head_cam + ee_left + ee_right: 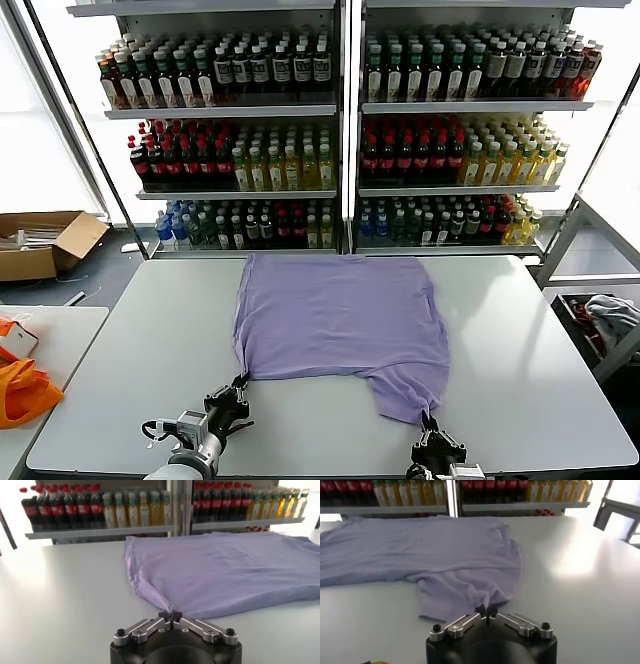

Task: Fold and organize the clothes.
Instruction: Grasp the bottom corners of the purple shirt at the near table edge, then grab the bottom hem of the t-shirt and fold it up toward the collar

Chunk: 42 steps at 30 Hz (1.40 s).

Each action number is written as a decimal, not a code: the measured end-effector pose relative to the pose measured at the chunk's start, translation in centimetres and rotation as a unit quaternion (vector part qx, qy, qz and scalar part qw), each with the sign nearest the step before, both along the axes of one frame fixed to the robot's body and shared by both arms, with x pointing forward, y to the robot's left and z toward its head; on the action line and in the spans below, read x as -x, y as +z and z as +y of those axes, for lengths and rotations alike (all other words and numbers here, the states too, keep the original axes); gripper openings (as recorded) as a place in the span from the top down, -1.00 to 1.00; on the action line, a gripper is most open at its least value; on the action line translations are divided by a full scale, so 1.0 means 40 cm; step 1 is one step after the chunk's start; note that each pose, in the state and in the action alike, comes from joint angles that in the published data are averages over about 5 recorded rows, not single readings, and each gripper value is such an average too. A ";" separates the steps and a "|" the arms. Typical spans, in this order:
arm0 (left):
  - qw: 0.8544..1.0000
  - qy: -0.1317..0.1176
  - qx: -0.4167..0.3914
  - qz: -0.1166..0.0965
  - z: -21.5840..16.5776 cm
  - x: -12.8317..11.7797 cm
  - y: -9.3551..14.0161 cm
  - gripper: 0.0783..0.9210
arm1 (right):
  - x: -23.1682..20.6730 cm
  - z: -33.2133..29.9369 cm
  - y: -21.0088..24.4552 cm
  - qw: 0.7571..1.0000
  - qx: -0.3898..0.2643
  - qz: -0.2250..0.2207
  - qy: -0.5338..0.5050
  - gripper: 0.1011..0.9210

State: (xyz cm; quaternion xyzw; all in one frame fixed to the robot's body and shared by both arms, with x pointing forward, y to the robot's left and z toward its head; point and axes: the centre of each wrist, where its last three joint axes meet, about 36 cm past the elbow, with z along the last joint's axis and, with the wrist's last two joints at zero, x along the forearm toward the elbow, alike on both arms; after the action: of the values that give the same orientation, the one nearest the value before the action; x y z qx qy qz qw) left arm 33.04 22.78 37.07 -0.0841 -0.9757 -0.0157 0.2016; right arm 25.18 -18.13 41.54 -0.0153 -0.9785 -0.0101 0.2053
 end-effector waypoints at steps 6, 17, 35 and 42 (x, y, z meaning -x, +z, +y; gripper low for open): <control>0.999 0.011 0.011 -0.030 0.002 -0.022 0.019 0.98 | -0.039 -0.001 0.008 0.999 -0.003 -0.046 0.010 0.98; 0.997 0.017 0.030 -0.072 0.024 -0.101 0.052 0.98 | -0.161 0.001 0.022 0.993 -0.008 -0.112 0.021 0.98; 0.996 0.034 0.046 -0.071 0.039 -0.249 0.057 0.98 | -0.396 -0.014 0.015 0.990 -0.005 -0.143 0.013 0.98; 0.997 0.034 0.043 -0.062 0.040 -0.295 0.047 0.98 | -0.464 -0.024 0.009 0.990 0.001 -0.141 0.011 0.98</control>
State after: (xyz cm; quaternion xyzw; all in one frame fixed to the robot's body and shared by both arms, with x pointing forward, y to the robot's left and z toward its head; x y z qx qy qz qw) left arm 44.86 24.40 38.94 -0.0580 -0.9884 0.0285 0.1374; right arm 43.75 -19.08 41.92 -0.0034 -0.9978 -0.0085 0.0656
